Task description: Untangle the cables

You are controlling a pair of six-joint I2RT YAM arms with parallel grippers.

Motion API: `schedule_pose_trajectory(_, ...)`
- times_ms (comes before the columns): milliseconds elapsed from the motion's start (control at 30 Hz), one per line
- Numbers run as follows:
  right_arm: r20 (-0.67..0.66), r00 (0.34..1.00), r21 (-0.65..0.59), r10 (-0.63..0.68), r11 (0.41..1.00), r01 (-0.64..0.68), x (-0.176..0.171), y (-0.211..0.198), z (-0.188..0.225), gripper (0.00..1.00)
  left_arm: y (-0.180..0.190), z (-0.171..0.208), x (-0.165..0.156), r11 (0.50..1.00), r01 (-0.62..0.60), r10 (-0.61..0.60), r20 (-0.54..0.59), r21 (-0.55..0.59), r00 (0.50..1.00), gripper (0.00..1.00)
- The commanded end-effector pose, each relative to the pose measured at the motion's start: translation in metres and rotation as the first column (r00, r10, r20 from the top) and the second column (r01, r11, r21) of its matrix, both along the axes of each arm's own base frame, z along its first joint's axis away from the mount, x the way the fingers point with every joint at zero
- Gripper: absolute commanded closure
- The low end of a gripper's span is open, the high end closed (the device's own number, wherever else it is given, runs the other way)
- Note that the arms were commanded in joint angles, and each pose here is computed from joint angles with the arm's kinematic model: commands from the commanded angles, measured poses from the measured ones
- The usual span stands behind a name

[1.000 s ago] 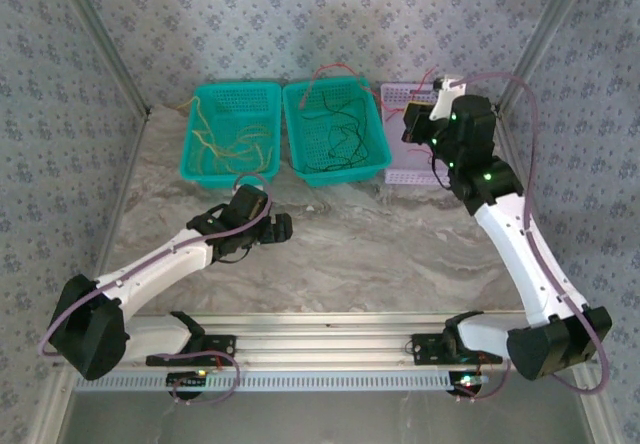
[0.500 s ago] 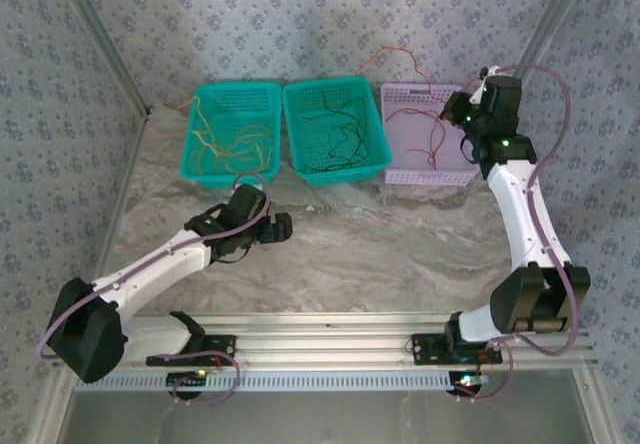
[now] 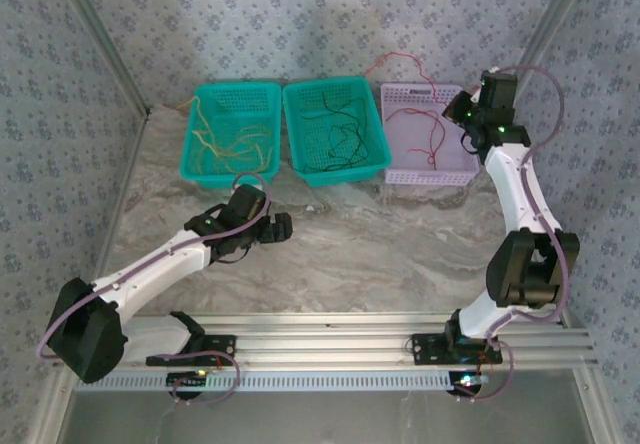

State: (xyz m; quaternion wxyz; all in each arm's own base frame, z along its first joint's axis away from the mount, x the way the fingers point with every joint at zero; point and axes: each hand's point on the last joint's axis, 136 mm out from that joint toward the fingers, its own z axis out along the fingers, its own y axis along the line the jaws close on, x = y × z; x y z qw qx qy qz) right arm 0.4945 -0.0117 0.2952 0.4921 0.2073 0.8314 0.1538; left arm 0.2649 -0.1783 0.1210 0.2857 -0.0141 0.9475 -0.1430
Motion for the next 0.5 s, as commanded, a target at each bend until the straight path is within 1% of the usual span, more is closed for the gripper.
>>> schedule_pose_trajectory(0, 0.017, 0.999, 0.016, -0.036, 0.999, 0.036, 0.011, -0.012, 0.007, 1.00, -0.002, 0.006, 0.003, 1.000, -0.005, 0.005, 0.013, -0.014, 1.000, 0.02)
schedule_pose_trajectory(233, -0.033, 0.997, 0.000, -0.066, 0.998, 0.066, 0.024, -0.023, -0.015, 1.00, -0.004, 0.003, 0.004, 1.000, -0.005, 0.005, 0.007, -0.014, 1.000, 0.02)
schedule_pose_trajectory(467, -0.112, 0.989, -0.012, -0.096, 0.995, 0.095, 0.036, -0.034, -0.049, 1.00, -0.003, 0.002, 0.004, 1.000, -0.009, 0.009, 0.005, -0.012, 1.000, 0.02)
